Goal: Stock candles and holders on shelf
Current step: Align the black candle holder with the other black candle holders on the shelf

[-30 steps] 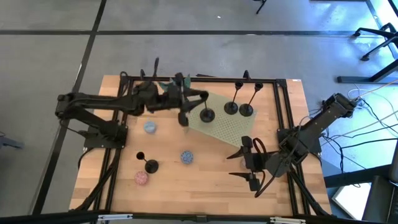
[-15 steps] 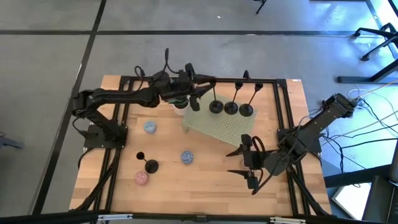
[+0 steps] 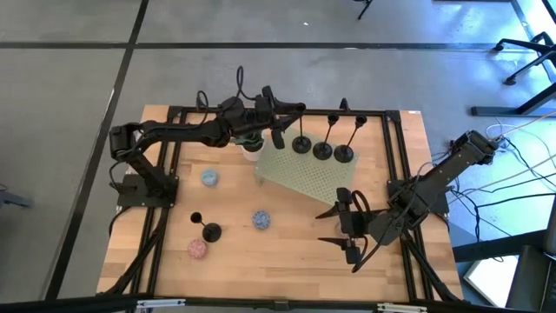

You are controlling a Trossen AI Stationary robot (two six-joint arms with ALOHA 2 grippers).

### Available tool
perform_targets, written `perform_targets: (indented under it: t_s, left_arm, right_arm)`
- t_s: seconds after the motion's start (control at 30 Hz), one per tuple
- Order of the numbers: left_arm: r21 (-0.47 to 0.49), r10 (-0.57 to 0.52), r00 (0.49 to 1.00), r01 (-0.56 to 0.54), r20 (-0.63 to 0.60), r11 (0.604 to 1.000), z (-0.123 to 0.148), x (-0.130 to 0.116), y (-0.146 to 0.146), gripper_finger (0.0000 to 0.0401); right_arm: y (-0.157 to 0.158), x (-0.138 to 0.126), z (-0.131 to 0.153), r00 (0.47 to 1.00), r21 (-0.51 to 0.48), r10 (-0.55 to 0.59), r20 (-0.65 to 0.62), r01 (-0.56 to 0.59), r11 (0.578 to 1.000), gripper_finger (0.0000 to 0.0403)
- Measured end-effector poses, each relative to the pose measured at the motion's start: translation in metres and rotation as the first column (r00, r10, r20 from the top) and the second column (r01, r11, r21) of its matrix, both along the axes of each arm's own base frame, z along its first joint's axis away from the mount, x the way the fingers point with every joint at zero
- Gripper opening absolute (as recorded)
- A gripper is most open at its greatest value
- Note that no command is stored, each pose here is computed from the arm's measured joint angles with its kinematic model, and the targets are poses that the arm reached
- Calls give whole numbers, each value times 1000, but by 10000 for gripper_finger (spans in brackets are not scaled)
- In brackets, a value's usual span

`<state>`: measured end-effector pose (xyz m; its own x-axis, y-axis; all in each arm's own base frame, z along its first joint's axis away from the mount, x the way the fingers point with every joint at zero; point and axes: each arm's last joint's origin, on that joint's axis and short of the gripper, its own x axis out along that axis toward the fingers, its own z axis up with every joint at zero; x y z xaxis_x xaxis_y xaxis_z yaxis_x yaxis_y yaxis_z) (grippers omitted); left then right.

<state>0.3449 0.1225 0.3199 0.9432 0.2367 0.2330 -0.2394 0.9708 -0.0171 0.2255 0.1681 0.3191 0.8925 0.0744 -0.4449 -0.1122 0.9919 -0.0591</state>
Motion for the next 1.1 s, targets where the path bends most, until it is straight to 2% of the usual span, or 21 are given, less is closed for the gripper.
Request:
perform_targets:
  t_s: [0.3, 0.8, 1.1]
  left_arm:
    - [54, 4, 1000, -4, 3, 999, 1, 0, 0, 120]
    - [40, -21, 999, 23, -41, 999, -3, 1, 0, 169]
    - [26, -69, 995, 71, -66, 997, 7, -6, -11, 184]
  right_arm:
    - [0, 0, 0, 1000, -1, 0, 0, 0, 1000, 264]
    - [0, 0, 0, 1000, -1, 0, 0, 0, 1000, 264]
    - [0, 0, 0, 1000, -1, 0, 0, 0, 1000, 263]
